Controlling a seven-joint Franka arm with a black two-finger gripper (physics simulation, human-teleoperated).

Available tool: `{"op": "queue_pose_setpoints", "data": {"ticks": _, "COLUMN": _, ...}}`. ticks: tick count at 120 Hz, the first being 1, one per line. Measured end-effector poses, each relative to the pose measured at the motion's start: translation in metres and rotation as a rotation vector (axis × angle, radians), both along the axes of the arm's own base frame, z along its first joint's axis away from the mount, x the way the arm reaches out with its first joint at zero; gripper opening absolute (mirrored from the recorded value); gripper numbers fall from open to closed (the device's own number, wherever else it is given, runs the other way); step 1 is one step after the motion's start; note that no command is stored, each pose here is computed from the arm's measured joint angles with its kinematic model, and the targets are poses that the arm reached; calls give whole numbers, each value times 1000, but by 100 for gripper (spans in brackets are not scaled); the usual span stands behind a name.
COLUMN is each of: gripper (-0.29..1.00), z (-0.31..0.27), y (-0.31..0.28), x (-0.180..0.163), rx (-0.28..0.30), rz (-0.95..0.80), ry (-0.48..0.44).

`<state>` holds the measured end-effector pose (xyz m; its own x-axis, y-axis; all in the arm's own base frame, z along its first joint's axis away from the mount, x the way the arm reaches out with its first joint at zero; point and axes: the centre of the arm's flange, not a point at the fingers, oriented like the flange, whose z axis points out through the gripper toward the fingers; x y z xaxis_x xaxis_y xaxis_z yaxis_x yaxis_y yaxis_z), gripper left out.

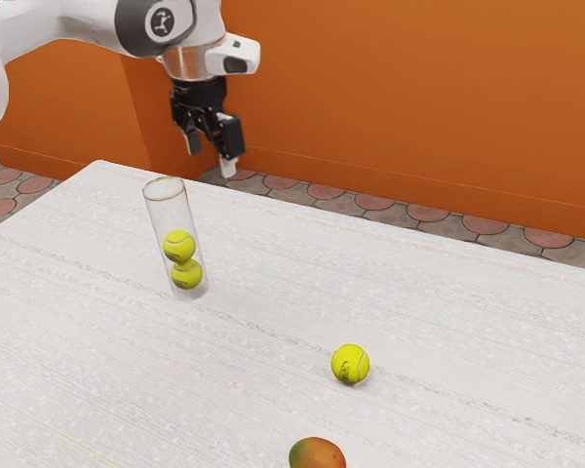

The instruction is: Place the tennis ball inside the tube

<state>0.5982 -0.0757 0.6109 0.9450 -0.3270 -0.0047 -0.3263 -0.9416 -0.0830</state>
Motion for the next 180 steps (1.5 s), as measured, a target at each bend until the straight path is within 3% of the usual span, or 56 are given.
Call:
{"op": "queue_pose_setpoints", "data": {"ticks": 13, "gripper": 70, "z": -36, "y": -16, "x": 13, "rx": -5, "rz": -47, "ry": 60}}
{"op": "queue_pose_setpoints", "data": {"ticks": 34, "gripper": 70, "z": -105, "y": -69, "x": 25, "rx": -78, "rz": -143, "ry": 161}}
{"op": "queue_pose_setpoints", "data": {"ticks": 47, "gripper": 70, "z": -134, "y": -111, "x": 17, "rx": -131, "rz": -201, "ry": 216}}
{"op": "queue_pose_setpoints", "data": {"ticks": 60, "gripper": 70, "z": -188, "y": -140, "x": -2, "rx": -212, "rz": -213, "ry": 328}}
{"op": "queue_pose_setpoints", "data": {"ticks": 79, "gripper": 70, "z": -254, "y": -182, "x": -7, "rx": -271, "rz": -232, "ry": 353}}
{"op": "queue_pose_setpoints", "data": {"ticks": 97, "gripper": 70, "z": -317, "y": -184, "x": 8, "rx": -236, "rz": -207, "ry": 344}}
{"op": "queue_pose_setpoints", "data": {"ticks": 112, "gripper": 70, "z": -331, "y": -185, "x": 33, "rx": -212, "rz": -210, "ry": 272}}
{"op": "queue_pose_setpoints", "data": {"ticks": 131, "gripper": 70, "z": -357, "y": -189, "x": 37, "rx": -206, "rz": -214, "ry": 267}}
{"op": "queue_pose_setpoints", "data": {"ticks": 167, "gripper": 40, "z": -364, "y": -189, "x": 40, "rx": -187, "rz": -231, "ry": 248}}
{"op": "queue_pose_setpoints", "data": {"ticks": 180, "gripper": 34, "z": -309, "y": -181, "x": 42, "rx": -171, "rz": -244, "ry": 175}}
